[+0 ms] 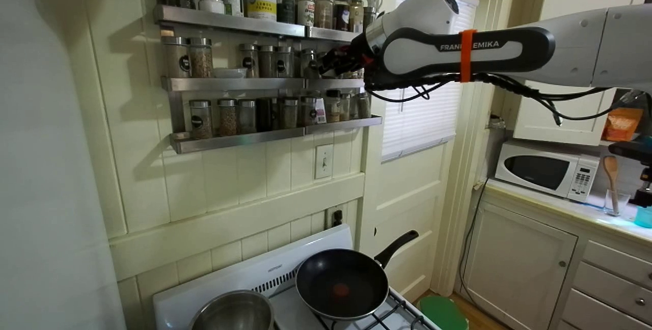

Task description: Put some of the contents jar on the pan

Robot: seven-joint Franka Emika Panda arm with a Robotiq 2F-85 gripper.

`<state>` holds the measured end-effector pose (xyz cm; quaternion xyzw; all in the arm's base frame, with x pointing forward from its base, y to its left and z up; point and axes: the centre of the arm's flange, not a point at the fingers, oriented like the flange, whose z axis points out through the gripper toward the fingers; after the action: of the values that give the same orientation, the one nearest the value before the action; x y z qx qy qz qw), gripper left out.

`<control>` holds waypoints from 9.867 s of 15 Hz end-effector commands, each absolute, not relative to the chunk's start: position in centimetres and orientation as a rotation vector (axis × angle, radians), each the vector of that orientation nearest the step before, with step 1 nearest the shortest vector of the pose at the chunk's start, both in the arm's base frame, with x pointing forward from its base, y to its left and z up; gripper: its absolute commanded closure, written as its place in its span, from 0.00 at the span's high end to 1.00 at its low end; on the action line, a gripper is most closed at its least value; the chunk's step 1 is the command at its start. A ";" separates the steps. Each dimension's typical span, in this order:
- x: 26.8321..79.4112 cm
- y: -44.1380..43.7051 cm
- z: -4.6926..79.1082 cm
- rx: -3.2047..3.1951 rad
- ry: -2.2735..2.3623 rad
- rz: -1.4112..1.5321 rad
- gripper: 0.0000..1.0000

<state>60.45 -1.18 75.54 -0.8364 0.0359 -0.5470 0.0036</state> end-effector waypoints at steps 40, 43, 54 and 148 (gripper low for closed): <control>56.0 -0.8 77.4 -2.762 0.022 -1.689 0.23; 54.8 -0.5 77.5 -2.796 0.034 -1.605 0.23; 47.1 1.8 74.2 -2.583 -0.064 -1.572 0.23; 51.4 6.6 65.6 -2.887 0.039 -1.423 0.23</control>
<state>52.98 6.61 66.24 -0.9247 0.0315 -0.3772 -0.0411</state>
